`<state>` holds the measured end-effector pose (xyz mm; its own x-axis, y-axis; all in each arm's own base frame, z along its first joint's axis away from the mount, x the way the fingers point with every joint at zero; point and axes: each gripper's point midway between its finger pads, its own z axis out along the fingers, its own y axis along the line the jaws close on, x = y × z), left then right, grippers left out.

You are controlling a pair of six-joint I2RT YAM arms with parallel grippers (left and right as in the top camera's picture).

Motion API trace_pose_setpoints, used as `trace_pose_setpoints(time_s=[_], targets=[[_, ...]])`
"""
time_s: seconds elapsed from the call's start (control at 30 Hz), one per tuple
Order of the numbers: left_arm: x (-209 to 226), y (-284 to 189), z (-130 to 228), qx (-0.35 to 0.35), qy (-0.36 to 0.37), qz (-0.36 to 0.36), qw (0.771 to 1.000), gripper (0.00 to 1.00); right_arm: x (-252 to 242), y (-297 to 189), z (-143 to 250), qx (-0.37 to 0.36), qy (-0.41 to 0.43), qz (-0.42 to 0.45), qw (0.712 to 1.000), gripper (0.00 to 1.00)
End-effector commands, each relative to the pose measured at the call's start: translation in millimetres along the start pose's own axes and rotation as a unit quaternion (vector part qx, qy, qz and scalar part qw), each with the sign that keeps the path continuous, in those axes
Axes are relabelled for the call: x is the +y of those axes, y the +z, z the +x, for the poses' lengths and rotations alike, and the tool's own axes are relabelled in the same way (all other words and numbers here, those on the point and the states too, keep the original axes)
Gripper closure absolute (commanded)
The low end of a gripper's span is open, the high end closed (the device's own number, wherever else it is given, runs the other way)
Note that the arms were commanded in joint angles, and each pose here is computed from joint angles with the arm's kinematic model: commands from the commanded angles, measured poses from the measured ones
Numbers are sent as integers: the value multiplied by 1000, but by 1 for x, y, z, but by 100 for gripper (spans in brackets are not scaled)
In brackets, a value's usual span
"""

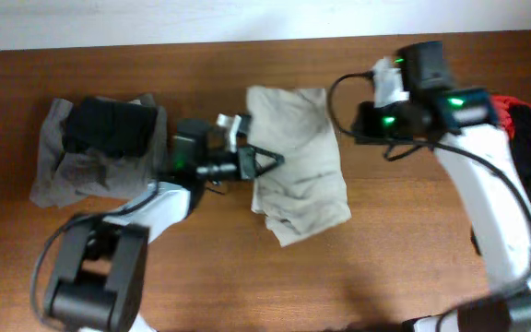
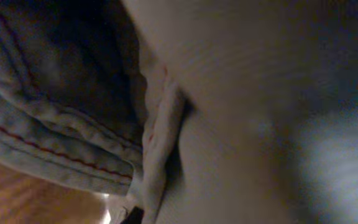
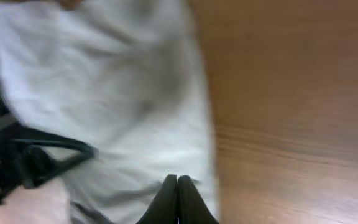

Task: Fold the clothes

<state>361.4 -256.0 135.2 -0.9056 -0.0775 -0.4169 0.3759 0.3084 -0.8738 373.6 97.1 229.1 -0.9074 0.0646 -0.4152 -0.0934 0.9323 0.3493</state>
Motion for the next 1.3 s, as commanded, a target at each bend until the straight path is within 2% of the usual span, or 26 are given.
trace_pose_setpoints(time_s=[0.0, 0.17, 0.4, 0.53, 0.63, 0.7, 0.77, 1.0, 1.07, 1.27], targets=[[-61, -51, -44, -44, 73, 46, 995, 100, -20, -9, 2, 1, 31, 28, 999, 96], [-68, -122, -95, -148, 66, -2, 987, 99, -26, -9, 12, 24, 43, 34, 998, 96], [-55, -246, -145, -286, 1, -46, 957, 99, -26, -9, 14, 29, 44, 35, 998, 96], [-25, -307, -157, -373, -37, -102, 921, 99, -26, -9, 17, 33, 45, 36, 998, 96], [14, -342, -152, -429, -117, -165, 880, 99, -27, -9, 18, 36, 46, 36, 998, 96], [45, -358, -140, -458, -180, -217, 843, 99, -27, -9, 20, 39, 47, 37, 997, 96], [63, -371, -132, -479, -211, -259, 812, 100, -29, -10, 21, 42, 48, 43, 997, 96], [83, -410, -129, -540, -214, -344, 738, 100, -41, -12, 31, 58, 48, 79, 994, 96], [85, -415, -128, -545, -209, -358, 729, 100, -44, -13, 32, 61, 49, 88, 993, 96], [106, -414, -126, -539, -221, -366, 726, 100, -46, -13, 32, 61, 49, 92, 993, 96]])
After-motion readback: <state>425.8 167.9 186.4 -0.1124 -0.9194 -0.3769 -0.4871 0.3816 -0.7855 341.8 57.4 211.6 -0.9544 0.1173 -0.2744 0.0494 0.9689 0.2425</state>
